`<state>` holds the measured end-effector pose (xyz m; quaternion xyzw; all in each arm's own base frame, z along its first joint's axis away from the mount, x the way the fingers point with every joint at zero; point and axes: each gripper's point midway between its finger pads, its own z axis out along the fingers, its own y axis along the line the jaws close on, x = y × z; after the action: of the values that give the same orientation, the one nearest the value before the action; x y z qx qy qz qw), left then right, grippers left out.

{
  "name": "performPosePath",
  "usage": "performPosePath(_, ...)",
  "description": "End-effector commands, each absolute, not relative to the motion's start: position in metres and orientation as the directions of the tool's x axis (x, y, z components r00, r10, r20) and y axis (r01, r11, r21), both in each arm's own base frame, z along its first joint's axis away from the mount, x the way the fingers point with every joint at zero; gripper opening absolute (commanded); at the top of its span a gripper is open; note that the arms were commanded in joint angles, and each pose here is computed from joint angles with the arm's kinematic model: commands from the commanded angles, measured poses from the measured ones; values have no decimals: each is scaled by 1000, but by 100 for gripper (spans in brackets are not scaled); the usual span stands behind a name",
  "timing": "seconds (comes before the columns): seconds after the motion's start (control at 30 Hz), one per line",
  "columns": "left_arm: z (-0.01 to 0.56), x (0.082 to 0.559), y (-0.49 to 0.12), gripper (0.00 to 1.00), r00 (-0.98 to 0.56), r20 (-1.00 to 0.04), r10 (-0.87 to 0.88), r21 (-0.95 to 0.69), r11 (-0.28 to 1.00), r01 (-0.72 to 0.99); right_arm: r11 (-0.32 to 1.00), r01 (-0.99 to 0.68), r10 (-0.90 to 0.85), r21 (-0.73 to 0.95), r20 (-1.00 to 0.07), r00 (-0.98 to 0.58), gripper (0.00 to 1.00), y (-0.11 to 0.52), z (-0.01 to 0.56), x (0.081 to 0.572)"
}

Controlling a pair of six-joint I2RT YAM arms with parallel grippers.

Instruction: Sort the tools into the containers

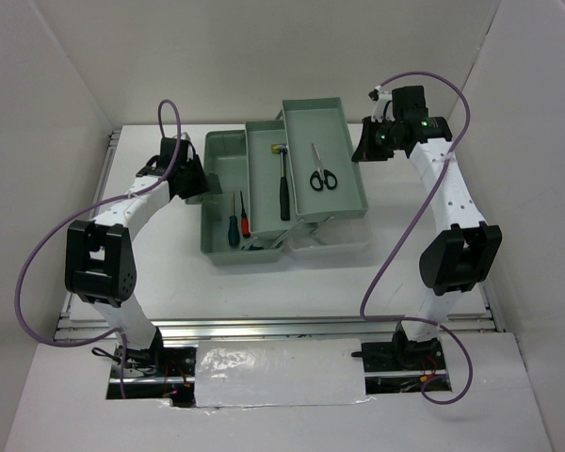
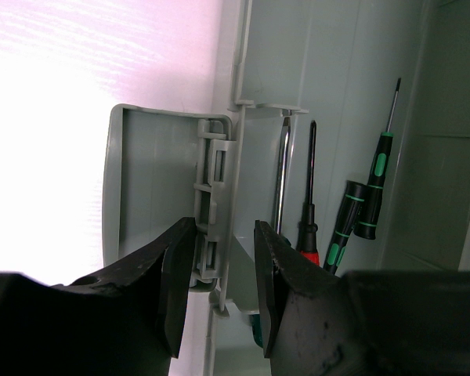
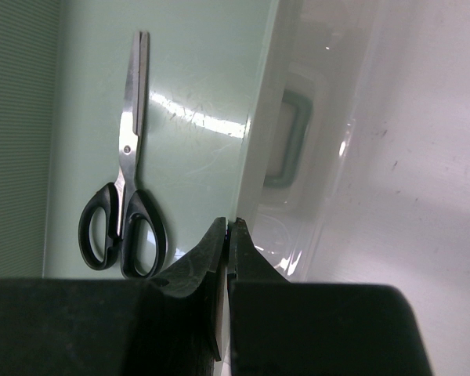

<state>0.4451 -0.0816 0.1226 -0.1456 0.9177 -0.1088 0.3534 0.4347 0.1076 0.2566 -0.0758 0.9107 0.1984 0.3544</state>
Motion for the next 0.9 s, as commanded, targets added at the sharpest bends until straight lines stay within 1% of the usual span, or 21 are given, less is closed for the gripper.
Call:
performPosePath(0.0, 115, 455, -119, 47, -743, -573, -345, -411, 906, -104, 798, -467, -5, 382, -770, -638, 0, 147, 309, 425)
performPosePath(0.27, 119, 455, -180, 45, -780, -543, -311, -530, 848, 30, 748, -535, -55, 393, -767, -639, 0, 190, 309, 409)
performPosePath(0.5, 115, 451, -201, 40, -801, -519, -299, -583, 809, 75, 721, -590, -110, 363, -782, -614, 0, 227, 310, 405)
performPosePath(0.63, 115, 444, -213, 40, -823, -483, -300, -637, 765, 95, 720, -599, -129, 350, -782, -610, 0, 239, 305, 410)
performPosePath(0.77, 112, 443, -217, 40, -830, -469, -303, -654, 751, 95, 748, -594, -160, 295, -789, -593, 0, 256, 298, 414)
performPosePath(0.87, 110, 444, -220, 41, -831, -468, -299, -645, 759, 91, 781, -583, -196, 222, -800, -567, 0, 268, 292, 418)
